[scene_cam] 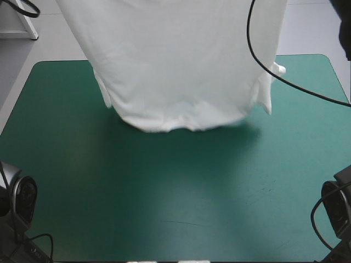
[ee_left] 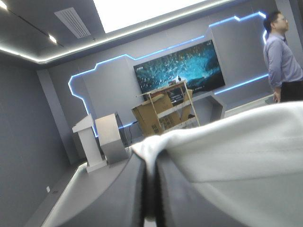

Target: Fold the cloth

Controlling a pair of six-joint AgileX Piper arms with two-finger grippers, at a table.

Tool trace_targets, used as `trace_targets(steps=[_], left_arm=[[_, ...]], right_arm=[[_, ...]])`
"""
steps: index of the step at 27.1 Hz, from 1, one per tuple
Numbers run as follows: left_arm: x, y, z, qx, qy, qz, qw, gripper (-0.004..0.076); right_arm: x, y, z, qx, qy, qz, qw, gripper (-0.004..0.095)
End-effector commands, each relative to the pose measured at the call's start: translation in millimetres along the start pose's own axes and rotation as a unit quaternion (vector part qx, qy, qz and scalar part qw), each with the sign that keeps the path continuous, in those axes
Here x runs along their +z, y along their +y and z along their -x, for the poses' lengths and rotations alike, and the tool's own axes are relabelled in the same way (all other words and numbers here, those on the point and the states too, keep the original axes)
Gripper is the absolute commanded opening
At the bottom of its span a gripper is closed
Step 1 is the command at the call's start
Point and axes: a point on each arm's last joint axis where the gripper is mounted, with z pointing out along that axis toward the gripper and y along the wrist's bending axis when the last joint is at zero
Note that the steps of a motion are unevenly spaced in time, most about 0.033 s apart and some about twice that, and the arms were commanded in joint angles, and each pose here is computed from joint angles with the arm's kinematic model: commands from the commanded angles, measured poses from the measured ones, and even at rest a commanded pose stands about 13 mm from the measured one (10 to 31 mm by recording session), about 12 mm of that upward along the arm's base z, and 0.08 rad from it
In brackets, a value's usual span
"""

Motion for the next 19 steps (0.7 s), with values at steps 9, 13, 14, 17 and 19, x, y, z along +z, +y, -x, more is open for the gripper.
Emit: trace_targets(steps=[9,13,14,17,19], left_arm=[[4.9,-4.4,-51.7,-0.104,0.13,-0.113,0.98,0.002],[7.9,-20.6,-119.3,-0.138,0.249,-0.141,0.948,0.0019],[1.0,-27.0,-138.9,-0.14,0.281,-0.147,0.938,0.0019],[-12.9,-33.3,-154.0,-0.141,0.304,-0.144,0.931,0.0019],[-23.3,-36.2,-168.1,-0.141,0.324,-0.142,0.925,0.0019]], right_arm=[[-0.1,-21.0,-44.3,0.062,0.108,0.02,0.992,-0.0015],[11.4,-2.5,-115.3,0.093,0.23,0.062,0.967,-0.0015],[9.9,5.9,-136.8,0.106,0.264,0.079,0.956,-0.0015],[0.7,15.7,-160.2,0.119,0.302,0.092,0.941,-0.0015],[-10.2,23.1,-171.7,0.127,0.325,0.105,0.931,-0.0015]])
